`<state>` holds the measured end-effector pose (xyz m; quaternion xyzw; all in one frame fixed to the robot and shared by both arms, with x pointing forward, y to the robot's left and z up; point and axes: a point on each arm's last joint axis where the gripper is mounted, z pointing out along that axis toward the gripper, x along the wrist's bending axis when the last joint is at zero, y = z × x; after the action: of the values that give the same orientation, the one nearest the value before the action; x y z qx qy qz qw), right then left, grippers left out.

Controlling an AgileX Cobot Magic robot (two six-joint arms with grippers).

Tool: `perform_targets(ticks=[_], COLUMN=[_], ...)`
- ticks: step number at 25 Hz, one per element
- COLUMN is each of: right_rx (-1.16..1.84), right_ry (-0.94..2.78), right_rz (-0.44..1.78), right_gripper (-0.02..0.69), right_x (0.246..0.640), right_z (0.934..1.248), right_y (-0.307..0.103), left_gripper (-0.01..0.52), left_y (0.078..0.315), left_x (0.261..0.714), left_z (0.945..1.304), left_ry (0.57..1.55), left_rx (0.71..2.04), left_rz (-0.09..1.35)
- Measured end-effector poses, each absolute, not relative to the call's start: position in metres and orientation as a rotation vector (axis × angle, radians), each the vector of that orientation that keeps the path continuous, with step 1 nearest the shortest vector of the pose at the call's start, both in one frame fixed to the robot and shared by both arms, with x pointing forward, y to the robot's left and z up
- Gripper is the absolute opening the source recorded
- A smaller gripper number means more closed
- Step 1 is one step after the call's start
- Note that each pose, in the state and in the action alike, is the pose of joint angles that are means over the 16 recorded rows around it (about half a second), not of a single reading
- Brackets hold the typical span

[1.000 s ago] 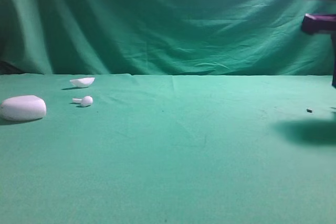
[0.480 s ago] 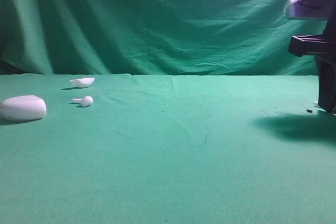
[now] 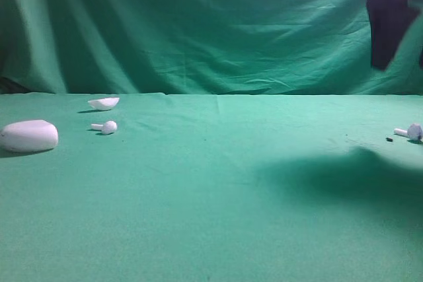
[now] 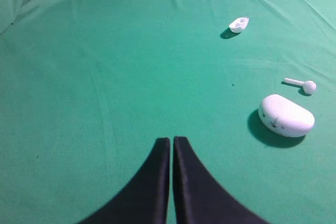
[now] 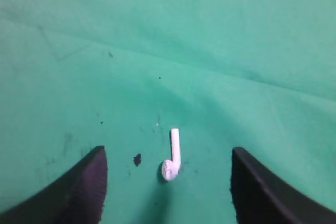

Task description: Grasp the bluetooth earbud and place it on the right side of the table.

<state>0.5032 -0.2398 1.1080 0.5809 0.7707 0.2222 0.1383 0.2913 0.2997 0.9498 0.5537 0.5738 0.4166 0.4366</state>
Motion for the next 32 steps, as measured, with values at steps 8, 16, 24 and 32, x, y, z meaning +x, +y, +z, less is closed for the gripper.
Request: perform_targets(ticks=[8, 16, 24, 32], right_rx=[1.543, 1.384, 1.242, 1.18], right_ry=[2.057, 1.824, 1.62, 1.524], right_rz=[0.883, 1.129, 1.325, 1.341], right_gripper=[0.016, 0.0, 0.0, 0.0], right_x=[0.396, 0.29, 0.23, 0.225], right_z=[1.179, 1.184, 1.153, 1.124], right_y=[-0.258, -0.278, -0.288, -0.293], left_gripper=[0.0, 0.0, 0.0, 0.0], left_y=[0.3, 0.3, 0.3, 0.3], left_x=[0.291, 0.291, 0.291, 0.291], left_z=[0.95, 0.95, 0.95, 0.95], left_ry=[1.427, 1.427, 1.427, 1.427], left_rx=[1.377, 1.377, 1.377, 1.377], left_rz=[1.036, 1.036, 1.036, 1.036])
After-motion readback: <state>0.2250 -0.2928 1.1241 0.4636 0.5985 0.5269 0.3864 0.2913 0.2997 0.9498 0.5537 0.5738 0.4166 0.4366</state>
